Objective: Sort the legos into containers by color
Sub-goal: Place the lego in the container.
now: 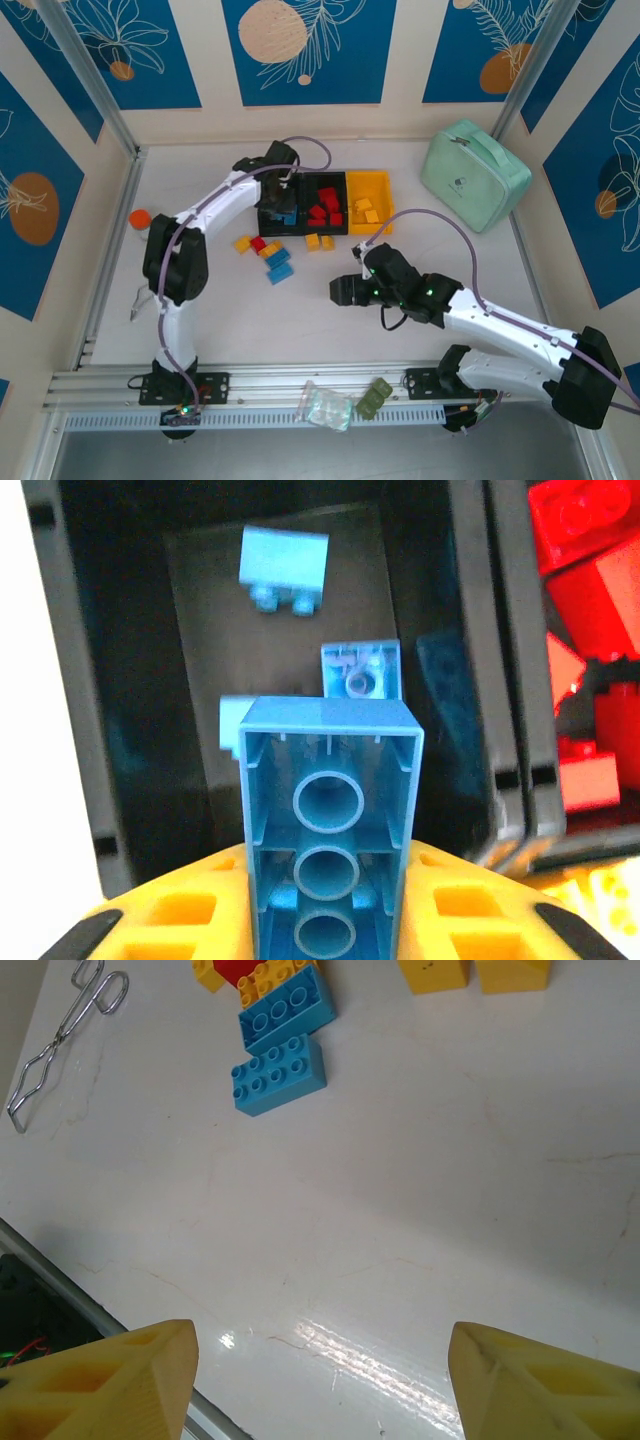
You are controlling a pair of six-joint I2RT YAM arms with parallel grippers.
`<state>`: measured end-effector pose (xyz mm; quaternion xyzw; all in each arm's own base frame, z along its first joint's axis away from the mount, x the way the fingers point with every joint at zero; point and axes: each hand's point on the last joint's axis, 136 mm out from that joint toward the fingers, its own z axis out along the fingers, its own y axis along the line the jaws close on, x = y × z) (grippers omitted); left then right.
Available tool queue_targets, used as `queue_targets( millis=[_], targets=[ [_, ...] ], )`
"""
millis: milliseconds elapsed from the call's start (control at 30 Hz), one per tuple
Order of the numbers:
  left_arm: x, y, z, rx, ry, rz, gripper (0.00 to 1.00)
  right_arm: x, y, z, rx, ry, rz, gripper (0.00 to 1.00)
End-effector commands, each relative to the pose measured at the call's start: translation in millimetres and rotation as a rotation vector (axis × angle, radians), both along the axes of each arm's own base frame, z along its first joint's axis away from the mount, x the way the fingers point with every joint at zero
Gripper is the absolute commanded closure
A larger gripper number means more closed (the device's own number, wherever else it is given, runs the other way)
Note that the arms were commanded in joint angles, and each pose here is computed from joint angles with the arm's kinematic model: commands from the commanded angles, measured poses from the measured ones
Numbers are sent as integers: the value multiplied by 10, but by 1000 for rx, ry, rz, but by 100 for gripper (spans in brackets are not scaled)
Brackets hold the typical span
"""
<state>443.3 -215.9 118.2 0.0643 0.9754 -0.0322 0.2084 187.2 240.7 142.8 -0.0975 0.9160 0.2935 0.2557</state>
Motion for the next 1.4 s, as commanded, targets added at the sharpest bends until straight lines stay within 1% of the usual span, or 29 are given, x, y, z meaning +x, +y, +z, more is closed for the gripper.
queue_targets(
  millis=[0, 167, 300, 467, 533, 600, 733, 833, 1033, 1167, 1367],
  targets=[
    [122, 97, -49, 55, 19, 10, 70, -20, -124, -71, -24, 17, -41, 33],
    [316, 81, -182, 45, 34, 24, 68, -13, -151, -60, -23, 16, -52, 33],
    [392, 54, -247, 42, 40, 27, 66, 3, -153, -52, -28, 17, -54, 33],
    [398, 9, -233, 20, 42, 24, 50, 21, -152, -34, -31, 14, -55, 33],
    [383, -4, -174, 5, 38, 22, 45, 28, -150, -33, -32, 13, -56, 33],
    [360, -16, -104, -7, 27, 18, 43, 42, -143, -29, -31, 12, -58, 33],
    [283, -35, 74, -40, -1, 7, 42, 71, -121, -15, -33, 10, -59, 33],
    [185, -34, 184, -66, -19, 4, 38, 87, -121, -18, -39, 11, -65, 32],
    [-25, -53, 394, -119, -41, -21, 36, 106, -144, -3, -49, 9, -82, 32],
    [-216, -37, 476, -148, -47, -35, 36, 136, -190, -13, -62, 10, -110, 32],
    [-579, 78, 468, -192, -45, -25, 36, 205, -176, -25, -87, 13, -122, 32]
  ],
)
